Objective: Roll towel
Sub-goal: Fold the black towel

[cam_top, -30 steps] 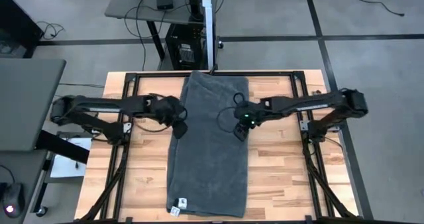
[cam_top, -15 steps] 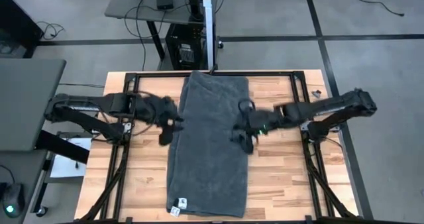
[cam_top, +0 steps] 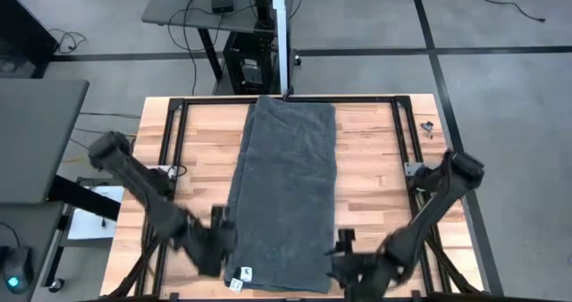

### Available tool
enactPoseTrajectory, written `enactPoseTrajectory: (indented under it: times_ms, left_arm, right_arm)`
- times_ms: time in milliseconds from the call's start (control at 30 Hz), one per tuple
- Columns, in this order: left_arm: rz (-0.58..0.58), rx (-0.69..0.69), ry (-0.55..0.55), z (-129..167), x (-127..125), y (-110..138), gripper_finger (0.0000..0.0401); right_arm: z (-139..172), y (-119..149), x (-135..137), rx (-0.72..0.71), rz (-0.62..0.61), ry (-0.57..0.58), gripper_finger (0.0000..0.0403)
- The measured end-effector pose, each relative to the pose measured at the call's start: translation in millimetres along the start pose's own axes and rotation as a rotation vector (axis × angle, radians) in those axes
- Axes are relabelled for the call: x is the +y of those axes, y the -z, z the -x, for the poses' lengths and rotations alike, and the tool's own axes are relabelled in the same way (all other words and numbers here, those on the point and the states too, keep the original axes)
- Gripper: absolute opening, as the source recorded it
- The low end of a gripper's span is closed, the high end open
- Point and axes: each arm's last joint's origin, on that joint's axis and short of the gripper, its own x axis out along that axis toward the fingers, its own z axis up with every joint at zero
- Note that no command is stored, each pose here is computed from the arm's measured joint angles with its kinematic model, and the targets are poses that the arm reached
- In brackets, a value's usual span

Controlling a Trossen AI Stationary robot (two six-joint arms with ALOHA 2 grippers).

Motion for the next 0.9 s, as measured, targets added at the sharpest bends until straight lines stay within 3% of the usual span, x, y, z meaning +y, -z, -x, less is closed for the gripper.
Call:
enactPoseTrajectory:
  times_ms: [200,367,600,900]
  left_arm:
    - [-0.027,0.066,-0.042,-37.7,-70.8,-8.7,0.0199]
    - [-0.014,0.121,-0.098,-72.2,-106.0,-9.3,0.0199]
    - [0.061,0.207,-0.227,-105.7,-117.7,-0.9,0.0199]
    - [0.036,0.22,-0.233,-112.5,-122.5,6.8,0.0199]
  right_arm:
    - [-12.9,8.9,30.3,0.012,-0.027,-0.014,0.0231]
    - [-15.4,7.7,32.3,0.011,-0.023,-0.008,0.0231]
    - [-17.6,4.1,28.4,0.009,-0.072,0.0,0.0231]
    - [-17.5,4.1,28.4,0.009,-0.083,0.0,0.023]
